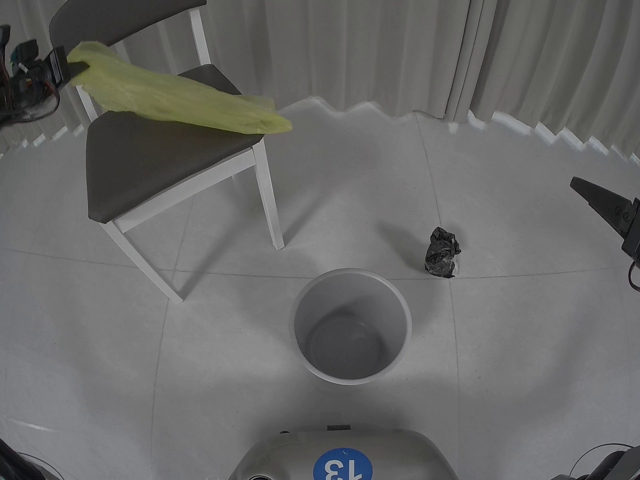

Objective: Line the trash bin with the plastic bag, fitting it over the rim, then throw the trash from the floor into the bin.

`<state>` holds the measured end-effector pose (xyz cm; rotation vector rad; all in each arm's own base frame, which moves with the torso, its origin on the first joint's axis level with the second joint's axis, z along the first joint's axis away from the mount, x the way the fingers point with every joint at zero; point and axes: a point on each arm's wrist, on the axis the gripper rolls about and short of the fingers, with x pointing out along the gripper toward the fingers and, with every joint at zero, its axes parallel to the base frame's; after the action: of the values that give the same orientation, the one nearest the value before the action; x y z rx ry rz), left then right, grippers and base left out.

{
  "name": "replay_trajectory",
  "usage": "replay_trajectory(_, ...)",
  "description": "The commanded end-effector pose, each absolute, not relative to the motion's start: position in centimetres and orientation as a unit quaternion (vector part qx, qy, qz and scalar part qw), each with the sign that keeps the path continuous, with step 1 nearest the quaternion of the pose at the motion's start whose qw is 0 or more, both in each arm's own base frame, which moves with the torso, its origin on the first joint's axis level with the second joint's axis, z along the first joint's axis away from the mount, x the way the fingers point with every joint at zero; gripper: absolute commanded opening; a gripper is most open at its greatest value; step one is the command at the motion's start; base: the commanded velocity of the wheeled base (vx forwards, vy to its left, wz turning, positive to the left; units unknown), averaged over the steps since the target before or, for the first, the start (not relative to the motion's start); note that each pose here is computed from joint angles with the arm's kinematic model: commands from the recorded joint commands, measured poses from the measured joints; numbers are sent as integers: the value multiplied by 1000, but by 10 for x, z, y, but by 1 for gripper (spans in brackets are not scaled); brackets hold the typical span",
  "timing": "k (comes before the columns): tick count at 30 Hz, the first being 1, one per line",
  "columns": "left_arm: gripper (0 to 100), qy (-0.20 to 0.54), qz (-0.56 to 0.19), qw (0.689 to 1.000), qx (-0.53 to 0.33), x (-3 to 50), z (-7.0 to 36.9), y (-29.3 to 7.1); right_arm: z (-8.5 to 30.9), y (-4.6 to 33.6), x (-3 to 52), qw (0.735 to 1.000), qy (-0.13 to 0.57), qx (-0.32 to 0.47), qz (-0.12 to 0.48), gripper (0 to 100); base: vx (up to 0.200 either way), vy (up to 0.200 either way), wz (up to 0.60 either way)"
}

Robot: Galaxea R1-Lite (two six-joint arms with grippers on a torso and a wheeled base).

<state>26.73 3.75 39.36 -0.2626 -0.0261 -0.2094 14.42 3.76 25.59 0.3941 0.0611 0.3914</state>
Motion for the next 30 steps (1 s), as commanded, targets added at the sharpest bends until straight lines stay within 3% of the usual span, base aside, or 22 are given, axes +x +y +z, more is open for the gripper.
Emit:
replay_trajectory(1, 0, -75, -164, 977, -111, 221, 444, 7, 270, 49, 149, 954, 21, 195, 226, 100, 0, 0, 0)
replay_trajectory(6, 0, -82, -196, 974, -73, 191, 470, -9, 264, 72, 160, 949, 59, 195, 241, 100, 0, 0, 0)
replay_trajectory(10, 0, -8, -212, 975, -68, 197, 454, -18, 257, 86, 162, 945, 77, 198, 249, 100, 0, 0, 0)
replay_trajectory(17, 0, 54, -236, 969, -40, 212, 436, -32, 255, 89, 162, 944, 82, 201, 250, 100, 0, 0, 0)
replay_trajectory(30, 0, 40, -290, 956, -21, 176, 445, -49, 245, 93, 167, 942, 104, 196, 251, 100, 0, 0, 0)
